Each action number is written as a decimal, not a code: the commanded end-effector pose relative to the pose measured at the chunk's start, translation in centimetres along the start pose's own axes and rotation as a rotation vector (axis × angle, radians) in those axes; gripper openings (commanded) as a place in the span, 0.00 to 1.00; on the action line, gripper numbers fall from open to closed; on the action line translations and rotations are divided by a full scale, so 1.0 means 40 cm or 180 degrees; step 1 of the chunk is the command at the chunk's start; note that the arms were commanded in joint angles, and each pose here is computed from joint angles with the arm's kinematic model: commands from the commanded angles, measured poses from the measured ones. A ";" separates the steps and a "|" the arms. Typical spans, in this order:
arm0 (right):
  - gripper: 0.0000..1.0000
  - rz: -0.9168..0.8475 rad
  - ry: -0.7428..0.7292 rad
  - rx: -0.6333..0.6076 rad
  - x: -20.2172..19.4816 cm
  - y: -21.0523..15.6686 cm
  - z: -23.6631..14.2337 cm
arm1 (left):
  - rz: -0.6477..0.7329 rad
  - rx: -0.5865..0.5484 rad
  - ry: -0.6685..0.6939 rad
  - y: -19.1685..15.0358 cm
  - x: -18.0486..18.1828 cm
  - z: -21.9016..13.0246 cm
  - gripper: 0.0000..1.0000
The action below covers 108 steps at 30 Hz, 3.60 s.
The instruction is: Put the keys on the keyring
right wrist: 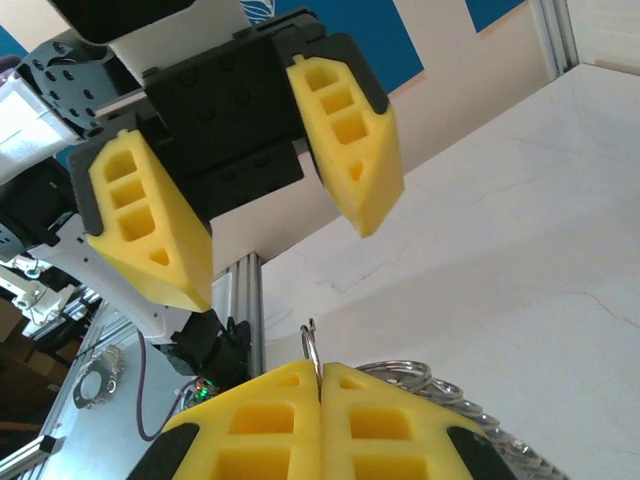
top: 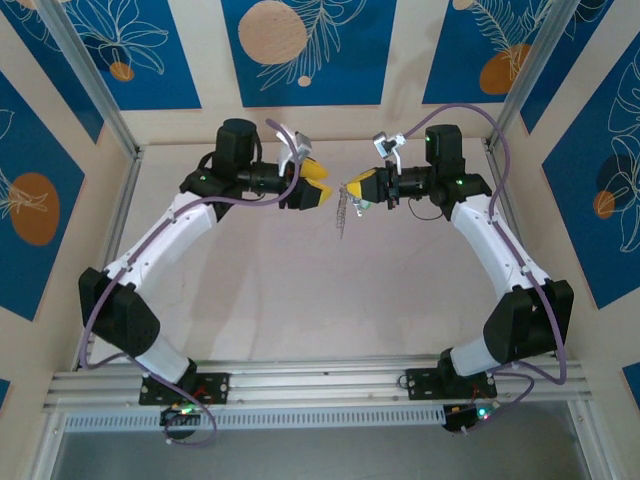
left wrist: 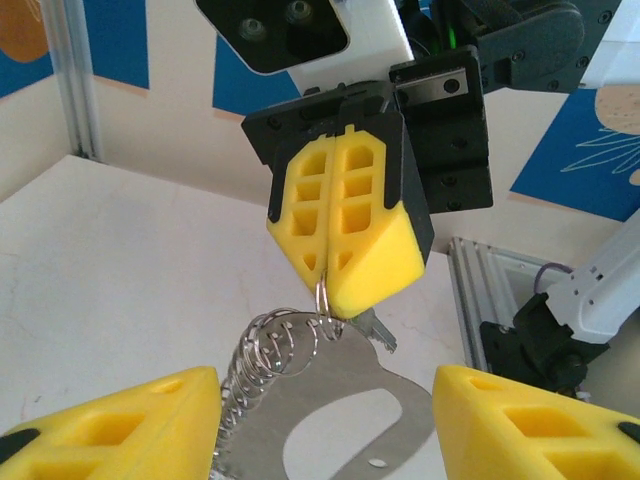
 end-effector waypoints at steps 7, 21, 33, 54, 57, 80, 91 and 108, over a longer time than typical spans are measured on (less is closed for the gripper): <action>0.00 -0.0145 0.0239 0.0081 0.060 0.017 0.018 | 0.0031 -0.0099 -0.0265 0.023 -0.002 0.006 0.56; 0.00 -0.0154 0.0271 0.0145 0.055 0.011 0.047 | -0.0068 -0.0214 -0.0390 0.035 0.003 0.019 0.50; 0.00 -0.0157 0.0269 0.0153 0.051 0.009 0.053 | -0.0120 -0.0253 -0.0479 0.033 0.006 0.028 0.13; 0.00 -0.0165 0.0226 0.0124 0.047 0.012 0.048 | -0.0151 -0.0164 -0.0561 0.012 -0.015 0.026 0.12; 0.00 -0.0166 0.0230 0.0122 0.047 0.011 0.047 | -0.0137 -0.0166 -0.0557 0.013 -0.016 0.030 0.06; 0.44 -0.0204 -0.0178 -0.0516 0.094 0.017 -0.087 | 0.0091 -0.0697 -0.0240 0.059 -0.026 0.019 0.00; 0.49 -0.0012 -0.0385 -0.1034 0.050 -0.014 -0.092 | 0.0048 -0.1150 -0.0323 0.110 -0.051 -0.008 0.00; 0.48 -0.0074 -0.0292 -0.1236 0.063 0.030 -0.045 | -0.0186 -0.1266 -0.0217 0.097 -0.056 0.020 0.00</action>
Point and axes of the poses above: each hand's point on the last joint's axis, 136 mm out from that joint toward the fingers, its own z axis out along the fingers, its own x axis along the line the jaws close on, y = z × x, the point moved 1 cm from there along -z, back along the fingers, and after that the axes turned 10 degrees about z, right-handed, at the moved point
